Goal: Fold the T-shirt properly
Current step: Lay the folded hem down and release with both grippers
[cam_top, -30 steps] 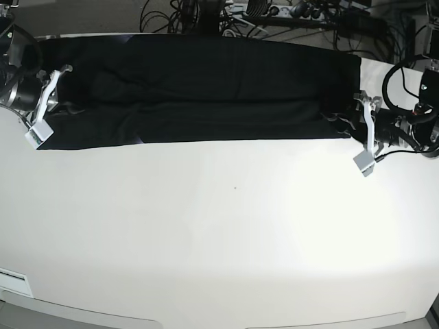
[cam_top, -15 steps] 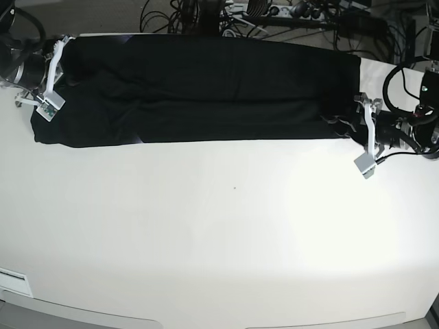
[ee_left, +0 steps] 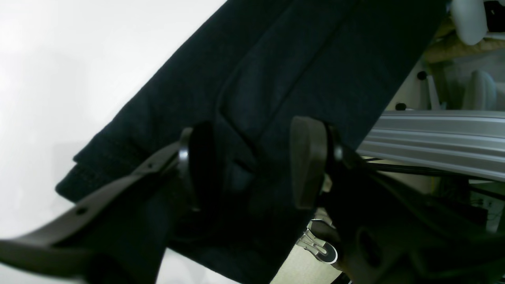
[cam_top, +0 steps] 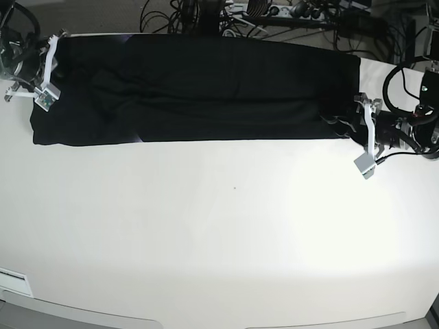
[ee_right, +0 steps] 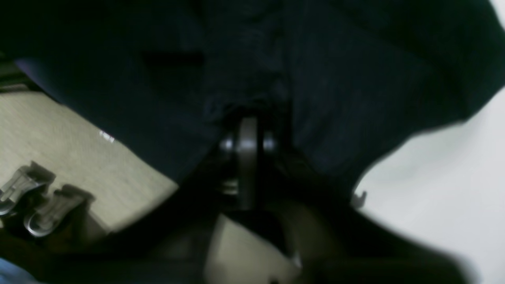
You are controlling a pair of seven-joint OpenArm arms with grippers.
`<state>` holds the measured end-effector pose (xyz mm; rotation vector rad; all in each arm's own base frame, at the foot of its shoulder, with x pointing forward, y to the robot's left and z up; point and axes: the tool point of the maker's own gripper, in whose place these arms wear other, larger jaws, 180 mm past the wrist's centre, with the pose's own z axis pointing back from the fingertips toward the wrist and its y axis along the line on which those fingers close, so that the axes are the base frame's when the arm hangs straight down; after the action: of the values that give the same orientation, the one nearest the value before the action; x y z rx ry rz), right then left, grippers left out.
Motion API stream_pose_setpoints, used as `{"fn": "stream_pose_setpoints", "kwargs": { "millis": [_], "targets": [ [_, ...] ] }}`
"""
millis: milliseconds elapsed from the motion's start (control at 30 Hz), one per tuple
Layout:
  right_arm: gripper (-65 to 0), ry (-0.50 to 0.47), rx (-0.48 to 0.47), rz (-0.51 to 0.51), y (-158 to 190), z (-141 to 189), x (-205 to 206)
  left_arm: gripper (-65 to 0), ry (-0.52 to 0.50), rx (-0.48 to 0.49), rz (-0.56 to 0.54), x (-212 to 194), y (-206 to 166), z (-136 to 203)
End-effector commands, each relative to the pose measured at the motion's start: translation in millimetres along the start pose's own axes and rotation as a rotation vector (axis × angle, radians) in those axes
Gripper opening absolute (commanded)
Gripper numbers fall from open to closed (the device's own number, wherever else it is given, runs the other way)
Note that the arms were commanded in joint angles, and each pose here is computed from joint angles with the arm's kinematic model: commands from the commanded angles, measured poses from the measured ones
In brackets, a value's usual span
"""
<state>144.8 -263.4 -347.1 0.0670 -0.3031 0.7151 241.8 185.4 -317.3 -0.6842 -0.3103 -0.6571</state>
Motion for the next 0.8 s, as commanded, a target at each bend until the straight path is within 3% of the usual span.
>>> {"fn": "stream_pose_setpoints", "kwargs": {
  "millis": [0,67,100,267,333,400,433,567,667,767],
  "targets": [
    [-41.6,-0.029,-0.007,0.022,-4,6,8,-32.1,-0.026,0.013,-0.029,10,1,10],
    [-32.1,-0.057,0.017,0.014,0,7,14,-32.1,-0.028,0.013,-0.029,11,1,10],
    [-30.3,-0.073,0.023,0.016,1,8,18,-32.1,-0.028,0.013,-0.028,11,1,10],
    [-31.3,-0.178,-0.036,0.049,-9,26,46,-32.0,-0.024,0.01,-0.024,9,0,9],
    [-40.4,-0.275,-0.044,-0.02,-14,38,63,-32.1,-0.025,0.011,-0.025,9,0,9],
    [-59.1,-0.395,-0.012,-0.115,-14,49,81,-32.0,-0.025,0.011,-0.025,9,0,9],
    [-65.0,-0.433,-0.003,-0.146,-13,51,86,-32.0,-0.025,0.011,-0.025,9,0,9],
    [-65.0,-0.58,0.01,-0.219,0,44,96,-32.0,-0.036,0.01,-0.025,11,0,9],
    [-65.0,-0.594,0.04,-0.296,13,21,89,-32.0,-0.056,0.012,-0.027,15,0,10],
    [-65.0,-0.581,0.008,-0.36,7,4,83,-32.0,-0.091,0.048,-0.034,22,7,13]
  ]
}}
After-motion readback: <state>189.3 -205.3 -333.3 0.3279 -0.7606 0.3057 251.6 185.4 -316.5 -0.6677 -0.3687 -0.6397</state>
